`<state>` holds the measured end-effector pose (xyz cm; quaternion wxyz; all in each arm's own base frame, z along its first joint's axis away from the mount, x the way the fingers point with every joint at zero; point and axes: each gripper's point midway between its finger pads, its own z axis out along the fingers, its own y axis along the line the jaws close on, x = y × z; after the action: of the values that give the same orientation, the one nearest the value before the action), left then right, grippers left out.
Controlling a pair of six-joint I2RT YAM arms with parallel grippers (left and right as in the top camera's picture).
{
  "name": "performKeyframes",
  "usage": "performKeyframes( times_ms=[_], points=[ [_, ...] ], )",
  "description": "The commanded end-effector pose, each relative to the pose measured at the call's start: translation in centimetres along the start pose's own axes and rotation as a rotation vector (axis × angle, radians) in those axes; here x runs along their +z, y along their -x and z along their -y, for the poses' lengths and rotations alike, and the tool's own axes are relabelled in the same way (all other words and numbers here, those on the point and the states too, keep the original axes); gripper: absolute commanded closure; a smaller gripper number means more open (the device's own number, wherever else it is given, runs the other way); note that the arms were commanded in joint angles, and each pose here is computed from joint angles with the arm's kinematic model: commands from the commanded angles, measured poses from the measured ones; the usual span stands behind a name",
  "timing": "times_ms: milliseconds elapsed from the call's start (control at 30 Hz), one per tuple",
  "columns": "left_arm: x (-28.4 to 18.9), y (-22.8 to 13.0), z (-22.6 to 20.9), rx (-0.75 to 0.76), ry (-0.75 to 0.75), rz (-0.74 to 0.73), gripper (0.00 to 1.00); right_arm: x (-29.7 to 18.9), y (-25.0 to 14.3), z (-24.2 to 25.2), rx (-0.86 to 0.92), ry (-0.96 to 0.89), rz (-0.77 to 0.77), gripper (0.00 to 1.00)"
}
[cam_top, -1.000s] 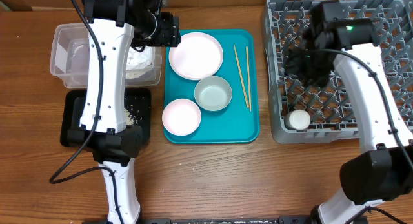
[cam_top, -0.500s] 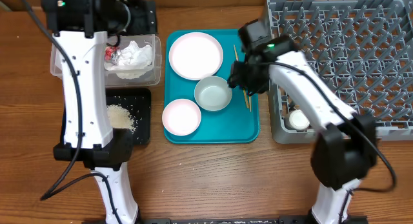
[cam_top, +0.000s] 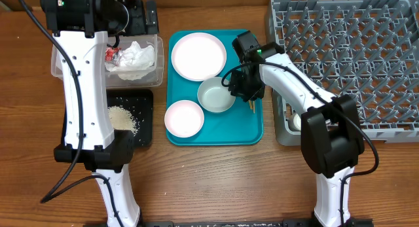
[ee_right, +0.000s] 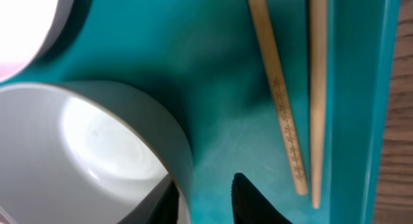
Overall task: Sort waste into correct bins and load items into the dishwasher
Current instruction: 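Reach right gripper to the grey bowl and grasp its rim, then carry the grey bowl into the dish rack and release it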
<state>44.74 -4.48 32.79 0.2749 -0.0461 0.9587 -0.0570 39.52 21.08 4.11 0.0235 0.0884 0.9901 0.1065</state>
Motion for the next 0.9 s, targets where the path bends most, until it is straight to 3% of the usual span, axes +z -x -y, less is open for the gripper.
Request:
performKeyframes(
  times_ms=[0, 133, 167, 200, 433, 633, 667, 867],
  points=[
    [-0.7, 0.1, -0.2, -0.013, 0.013, 0.017, 0.0, 1.2, -0.7, 0.1, -0.003, -0.018, -0.018, 0.74],
    [-0.7, 0.1, -0.2, -0.013, 0.013, 0.017, 0.0, 1.4, -1.0, 0.1, -0.007, -0.02, -0.021, 0.78],
    [-0.7, 0.1, -0.2, -0.013, 0.013, 0.017, 0.0, 1.4, -1.0, 0.0, -0.009, -0.02, -0.021, 0.83],
    [-0.7, 0.1, -0.2, -0.013, 0.013, 0.017, 0.0, 1.4, -1.0, 0.0, -0.009, -0.019, -0.021, 0.96],
    [-0.7, 0.1, -0.2, -0.013, 0.013, 0.017, 0.0, -0.8, 0.3, 0.9, 0.028, -0.063, 0.037, 0.96],
    [-0.7, 0.1, -0.2, -0.013, 0.013, 0.017, 0.0, -13.7, 5.1, 2.2, 0.028, -0.128, 0.351, 0.96],
    [-0.7, 0.1, -0.2, -0.013, 0.013, 0.017, 0.0, -17.9, 6.3, 3.1, 0.05, -0.177, 0.482, 0.96],
    [-0.7, 0.1, -0.2, -0.013, 0.013, 0.017, 0.0, -30.1, 8.6, 8.8, 0.191, -0.494, 0.925, 0.96]
  ],
)
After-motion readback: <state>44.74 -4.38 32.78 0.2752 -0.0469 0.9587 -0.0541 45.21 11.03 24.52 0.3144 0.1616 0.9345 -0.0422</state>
